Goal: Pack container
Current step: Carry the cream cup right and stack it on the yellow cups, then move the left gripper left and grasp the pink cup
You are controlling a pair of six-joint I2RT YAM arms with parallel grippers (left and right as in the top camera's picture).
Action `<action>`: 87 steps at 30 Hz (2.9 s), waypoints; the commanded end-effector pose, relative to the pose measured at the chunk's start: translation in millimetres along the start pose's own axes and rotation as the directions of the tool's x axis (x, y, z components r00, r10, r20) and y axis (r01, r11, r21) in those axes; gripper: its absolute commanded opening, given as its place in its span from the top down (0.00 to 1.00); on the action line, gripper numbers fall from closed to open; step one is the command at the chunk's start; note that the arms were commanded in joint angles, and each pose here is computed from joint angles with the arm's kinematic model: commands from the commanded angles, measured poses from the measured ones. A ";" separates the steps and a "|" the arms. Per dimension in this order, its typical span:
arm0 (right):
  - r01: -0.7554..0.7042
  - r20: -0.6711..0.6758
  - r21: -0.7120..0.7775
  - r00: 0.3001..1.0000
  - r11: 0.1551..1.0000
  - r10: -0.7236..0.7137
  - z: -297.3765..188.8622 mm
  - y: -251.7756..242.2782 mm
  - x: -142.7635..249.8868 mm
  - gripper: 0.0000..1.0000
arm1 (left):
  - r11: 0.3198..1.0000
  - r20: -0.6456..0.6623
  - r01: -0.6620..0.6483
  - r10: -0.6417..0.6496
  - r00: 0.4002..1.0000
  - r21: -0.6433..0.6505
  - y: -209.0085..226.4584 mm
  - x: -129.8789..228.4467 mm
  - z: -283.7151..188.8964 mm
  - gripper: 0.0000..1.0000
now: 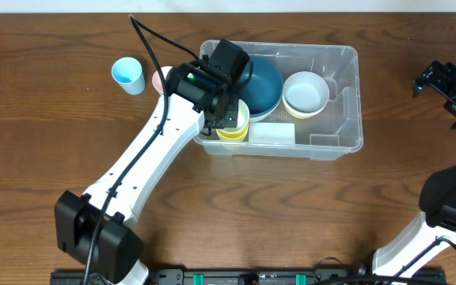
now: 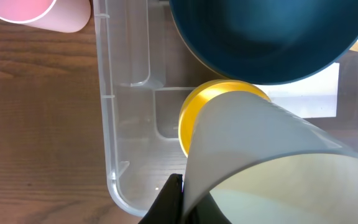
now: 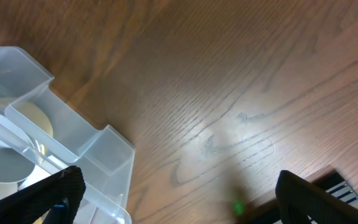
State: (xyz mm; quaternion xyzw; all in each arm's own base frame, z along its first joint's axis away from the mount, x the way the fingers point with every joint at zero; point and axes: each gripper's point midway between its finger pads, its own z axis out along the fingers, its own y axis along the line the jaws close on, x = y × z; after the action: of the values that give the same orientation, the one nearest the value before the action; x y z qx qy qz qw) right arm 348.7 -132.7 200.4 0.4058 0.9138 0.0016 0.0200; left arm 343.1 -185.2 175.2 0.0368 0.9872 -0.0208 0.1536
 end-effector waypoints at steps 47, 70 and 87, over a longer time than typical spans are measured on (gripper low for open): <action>-0.020 0.007 0.001 1.000 1.000 0.020 -2.5 -1.7 0.1 0.01 | 0.911 0.105 0.413 -0.412 0.905 0.012 172.6 -101.7 26.2 0.20; -0.020 0.007 0.001 1.000 1.000 0.020 -2.5 -1.7 0.1 0.01 | 0.865 -0.114 0.499 -0.502 0.857 -0.054 160.1 -75.4 137.1 0.29; -0.020 0.007 0.001 1.000 1.000 0.020 -2.5 -1.7 0.1 0.01 | 0.864 -0.179 0.496 -0.504 0.845 -0.091 160.7 -58.0 157.9 0.94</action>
State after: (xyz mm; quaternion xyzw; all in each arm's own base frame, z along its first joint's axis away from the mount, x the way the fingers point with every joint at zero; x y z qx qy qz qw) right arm 348.7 -132.7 200.4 0.4058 0.9138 0.0016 0.0200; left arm 463.4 -39.2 42.0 -0.2206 0.9729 -0.0399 0.0563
